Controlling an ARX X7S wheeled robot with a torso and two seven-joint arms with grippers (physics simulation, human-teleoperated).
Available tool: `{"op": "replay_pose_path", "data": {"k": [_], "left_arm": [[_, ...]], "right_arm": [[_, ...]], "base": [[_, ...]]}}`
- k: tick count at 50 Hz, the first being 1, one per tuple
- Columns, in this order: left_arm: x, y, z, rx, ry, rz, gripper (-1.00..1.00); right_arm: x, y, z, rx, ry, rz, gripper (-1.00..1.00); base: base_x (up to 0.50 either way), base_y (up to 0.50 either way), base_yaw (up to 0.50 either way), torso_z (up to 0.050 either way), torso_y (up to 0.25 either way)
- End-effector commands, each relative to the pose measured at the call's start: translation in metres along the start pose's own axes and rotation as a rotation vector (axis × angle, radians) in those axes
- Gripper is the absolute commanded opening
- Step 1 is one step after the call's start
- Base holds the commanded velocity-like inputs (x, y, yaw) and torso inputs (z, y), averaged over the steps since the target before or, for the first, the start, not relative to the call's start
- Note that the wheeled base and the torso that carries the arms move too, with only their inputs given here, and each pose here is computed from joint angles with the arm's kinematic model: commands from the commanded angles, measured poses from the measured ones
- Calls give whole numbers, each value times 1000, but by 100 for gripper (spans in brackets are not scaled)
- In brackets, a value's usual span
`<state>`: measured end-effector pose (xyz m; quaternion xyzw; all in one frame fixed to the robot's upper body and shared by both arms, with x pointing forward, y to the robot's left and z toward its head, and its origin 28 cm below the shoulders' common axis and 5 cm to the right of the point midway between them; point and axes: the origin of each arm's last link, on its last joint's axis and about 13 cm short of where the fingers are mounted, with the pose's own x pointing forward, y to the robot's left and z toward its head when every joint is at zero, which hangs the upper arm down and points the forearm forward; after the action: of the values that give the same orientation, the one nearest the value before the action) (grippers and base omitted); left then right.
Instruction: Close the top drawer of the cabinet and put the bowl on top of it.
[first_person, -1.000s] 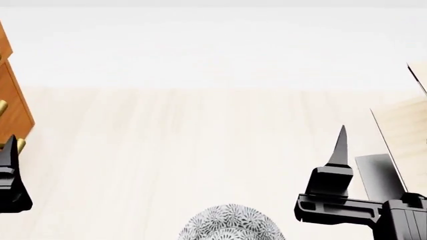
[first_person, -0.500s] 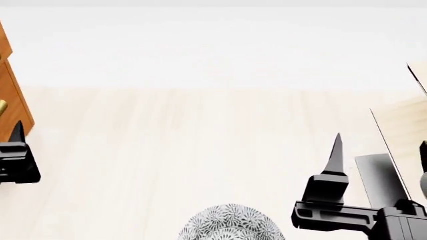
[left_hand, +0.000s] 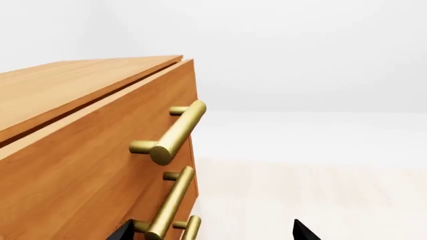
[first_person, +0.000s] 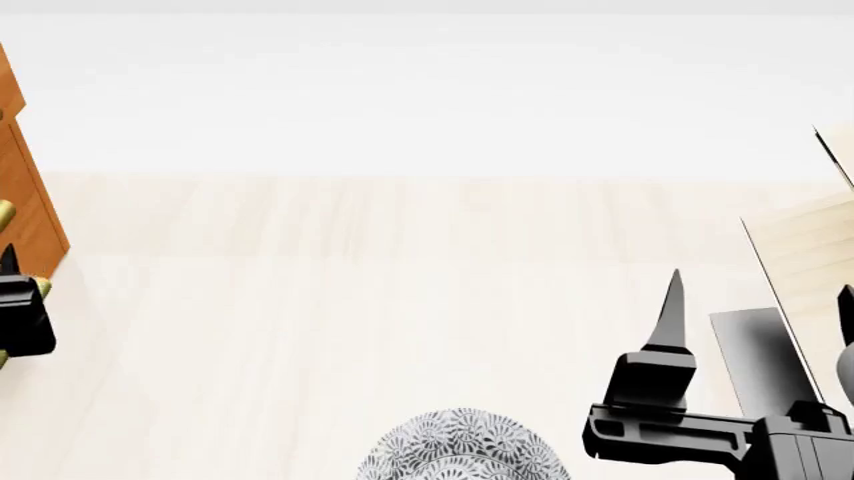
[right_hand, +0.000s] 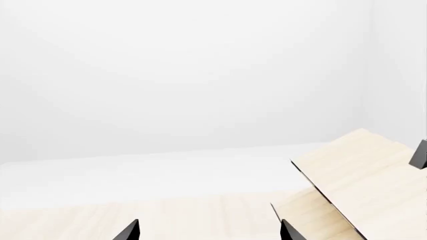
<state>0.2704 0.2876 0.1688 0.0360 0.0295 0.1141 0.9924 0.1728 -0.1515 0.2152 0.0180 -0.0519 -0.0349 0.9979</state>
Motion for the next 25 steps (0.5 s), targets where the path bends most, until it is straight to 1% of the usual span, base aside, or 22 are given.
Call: {"op": "replay_pose_path", "data": {"k": [1,6,7,9,10,13,15,25], "left_arm": [[5,12,0,1,7,55,100],[7,15,-2,0,17,79,100],[8,15,-2,-1,18,82,100],[9,17,-2,-3,17,94,100],[10,18,-2,-4,18,100,100],[16,20,-5,3,22,122,100],[22,23,-9,22,26,149,100],[40,33,-22,26,68,221,100]], "right_arm": [[-1,0,1,-1,-4,-2,100],[-2,0,1,-2,-4,0,100],[-4,0,-14,1,-2,4,100],[-2,0,-1,0,-3,-1,100],[-2,0,0,0,-3,-1,100],[-2,-1,-2,1,-1,-3,100],[-1,-1,-2,-1,0,-5,100],[1,-2,-6,-1,8,-9,100]], "base": [[0,0,0,0,0],[0,0,0,0,0],[0,0,0,0,0],[0,0,0,0,0],[0,0,0,0,0],[0,0,0,0,0],[0,0,0,0,0],[0,0,0,0,0]]}}
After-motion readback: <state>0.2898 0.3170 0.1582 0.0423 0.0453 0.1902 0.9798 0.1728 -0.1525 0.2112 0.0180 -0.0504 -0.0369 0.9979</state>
